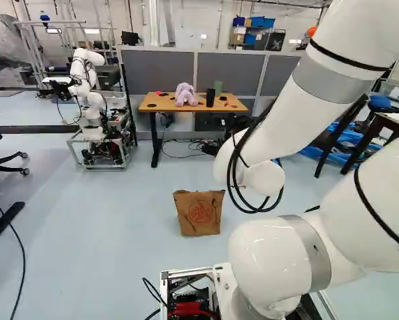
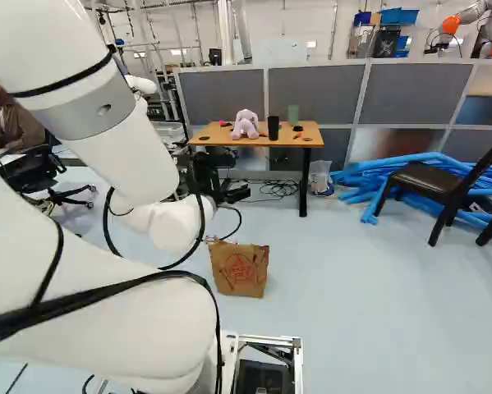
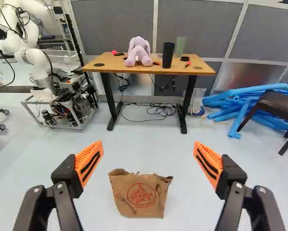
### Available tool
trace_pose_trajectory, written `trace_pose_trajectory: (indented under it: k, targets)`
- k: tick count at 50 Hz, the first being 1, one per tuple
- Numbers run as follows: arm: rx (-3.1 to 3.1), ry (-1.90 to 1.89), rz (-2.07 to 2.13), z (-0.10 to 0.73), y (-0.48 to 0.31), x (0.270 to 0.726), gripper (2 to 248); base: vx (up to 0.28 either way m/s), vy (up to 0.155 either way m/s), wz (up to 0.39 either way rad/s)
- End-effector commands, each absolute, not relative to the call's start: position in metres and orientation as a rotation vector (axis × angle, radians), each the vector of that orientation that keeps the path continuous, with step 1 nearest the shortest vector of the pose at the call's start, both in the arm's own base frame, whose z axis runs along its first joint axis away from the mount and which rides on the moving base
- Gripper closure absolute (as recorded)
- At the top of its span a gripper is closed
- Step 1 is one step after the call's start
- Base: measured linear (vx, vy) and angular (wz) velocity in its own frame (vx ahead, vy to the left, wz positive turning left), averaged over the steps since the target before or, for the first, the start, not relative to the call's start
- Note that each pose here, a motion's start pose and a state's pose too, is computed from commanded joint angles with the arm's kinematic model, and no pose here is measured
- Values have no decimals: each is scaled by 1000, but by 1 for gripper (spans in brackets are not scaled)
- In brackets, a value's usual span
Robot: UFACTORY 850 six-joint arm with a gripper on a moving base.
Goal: Pick up the bag on the ground and place it on the table
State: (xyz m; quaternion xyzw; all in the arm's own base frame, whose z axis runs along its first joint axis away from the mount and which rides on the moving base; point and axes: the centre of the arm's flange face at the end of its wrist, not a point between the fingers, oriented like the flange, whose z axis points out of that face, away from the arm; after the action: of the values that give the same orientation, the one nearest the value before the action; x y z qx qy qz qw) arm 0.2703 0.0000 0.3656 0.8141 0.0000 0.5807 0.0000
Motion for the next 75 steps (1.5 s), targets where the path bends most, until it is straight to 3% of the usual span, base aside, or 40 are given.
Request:
trace_pose_trajectory:
  k: [43, 75]
  targets:
    - [2558, 0, 1824, 366, 0, 270, 3, 161, 1, -12]
    - [2610, 9, 1756, 367, 2, 305, 3, 8, 0, -1]
